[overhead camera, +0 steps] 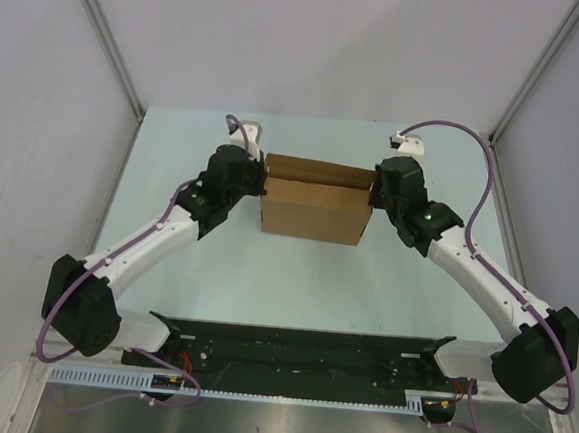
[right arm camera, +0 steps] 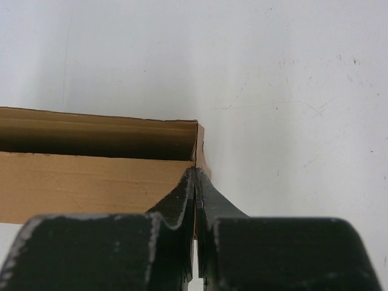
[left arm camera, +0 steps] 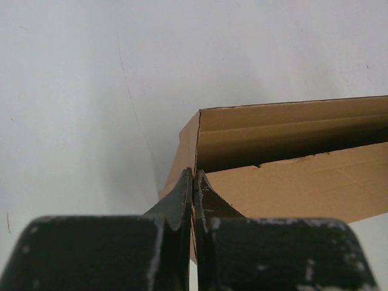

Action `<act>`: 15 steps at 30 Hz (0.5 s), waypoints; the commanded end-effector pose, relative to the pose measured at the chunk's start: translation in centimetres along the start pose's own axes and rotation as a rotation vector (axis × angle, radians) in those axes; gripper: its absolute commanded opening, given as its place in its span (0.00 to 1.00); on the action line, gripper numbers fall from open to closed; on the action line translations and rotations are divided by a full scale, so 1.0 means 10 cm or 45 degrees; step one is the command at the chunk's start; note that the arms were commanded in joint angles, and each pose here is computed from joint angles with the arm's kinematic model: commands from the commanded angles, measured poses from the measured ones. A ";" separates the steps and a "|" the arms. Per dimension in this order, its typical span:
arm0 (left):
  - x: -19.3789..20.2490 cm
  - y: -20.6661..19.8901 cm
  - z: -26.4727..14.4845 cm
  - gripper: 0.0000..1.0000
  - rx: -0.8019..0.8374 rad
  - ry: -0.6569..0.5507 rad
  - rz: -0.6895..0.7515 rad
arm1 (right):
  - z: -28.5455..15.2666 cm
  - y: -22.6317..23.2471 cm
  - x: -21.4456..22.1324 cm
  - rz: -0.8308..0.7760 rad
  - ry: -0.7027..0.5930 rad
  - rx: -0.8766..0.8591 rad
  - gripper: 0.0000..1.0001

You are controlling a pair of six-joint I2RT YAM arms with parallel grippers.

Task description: Fold the paper box

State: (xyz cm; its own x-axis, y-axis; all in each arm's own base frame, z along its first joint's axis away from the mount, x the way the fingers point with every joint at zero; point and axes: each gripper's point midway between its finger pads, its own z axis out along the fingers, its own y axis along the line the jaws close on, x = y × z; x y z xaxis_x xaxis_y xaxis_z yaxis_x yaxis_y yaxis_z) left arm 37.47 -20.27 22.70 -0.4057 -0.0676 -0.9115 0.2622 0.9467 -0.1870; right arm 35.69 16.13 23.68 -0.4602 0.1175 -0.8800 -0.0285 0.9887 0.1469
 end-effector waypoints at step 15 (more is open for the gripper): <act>0.43 -0.14 -0.07 0.00 0.121 0.071 -0.159 | 0.01 -0.01 0.46 -0.090 0.189 0.011 0.00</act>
State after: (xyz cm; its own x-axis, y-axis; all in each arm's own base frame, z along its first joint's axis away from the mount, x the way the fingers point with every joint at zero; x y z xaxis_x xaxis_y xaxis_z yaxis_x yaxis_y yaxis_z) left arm 36.95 -20.19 21.18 -0.4172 -0.1391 -0.8981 0.2370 0.9374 -0.2553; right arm 35.65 16.48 23.58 -0.4620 0.1136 -0.8796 -0.0369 0.9884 0.1470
